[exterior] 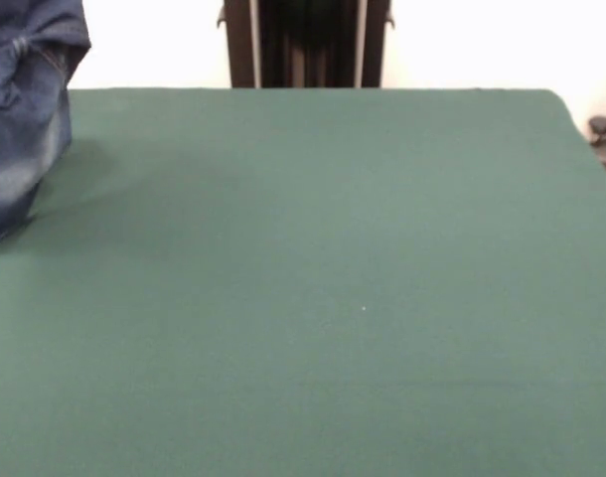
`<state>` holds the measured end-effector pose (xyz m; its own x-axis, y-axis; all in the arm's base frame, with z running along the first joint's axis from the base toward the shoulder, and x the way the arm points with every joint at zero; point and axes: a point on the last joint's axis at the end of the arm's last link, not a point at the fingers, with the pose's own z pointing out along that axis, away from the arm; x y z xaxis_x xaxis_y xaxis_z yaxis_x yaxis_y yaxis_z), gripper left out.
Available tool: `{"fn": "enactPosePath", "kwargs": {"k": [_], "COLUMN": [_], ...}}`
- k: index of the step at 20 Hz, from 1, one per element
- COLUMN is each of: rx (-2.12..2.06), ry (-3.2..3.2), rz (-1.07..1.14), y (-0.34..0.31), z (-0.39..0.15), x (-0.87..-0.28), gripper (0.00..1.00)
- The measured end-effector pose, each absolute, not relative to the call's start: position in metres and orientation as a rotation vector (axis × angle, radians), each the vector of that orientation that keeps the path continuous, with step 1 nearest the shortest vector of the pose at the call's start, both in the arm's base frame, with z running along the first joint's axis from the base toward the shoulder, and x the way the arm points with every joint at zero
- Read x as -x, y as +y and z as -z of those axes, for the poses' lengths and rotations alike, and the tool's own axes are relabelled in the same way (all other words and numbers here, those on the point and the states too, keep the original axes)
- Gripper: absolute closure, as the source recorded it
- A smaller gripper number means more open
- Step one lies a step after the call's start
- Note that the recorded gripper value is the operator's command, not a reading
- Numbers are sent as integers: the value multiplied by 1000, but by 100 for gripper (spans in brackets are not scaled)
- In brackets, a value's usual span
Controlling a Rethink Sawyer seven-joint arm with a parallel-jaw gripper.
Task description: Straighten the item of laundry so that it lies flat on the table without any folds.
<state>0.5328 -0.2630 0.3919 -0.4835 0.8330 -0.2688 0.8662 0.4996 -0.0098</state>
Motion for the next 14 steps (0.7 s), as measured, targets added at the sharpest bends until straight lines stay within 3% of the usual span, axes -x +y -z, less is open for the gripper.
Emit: {"fn": "enactPosePath", "kwargs": {"k": [14], "rx": [-1478], "ry": [2560], "rz": [173], "y": [-192], "z": [-352], "x": [-541], "gripper": [100]}}
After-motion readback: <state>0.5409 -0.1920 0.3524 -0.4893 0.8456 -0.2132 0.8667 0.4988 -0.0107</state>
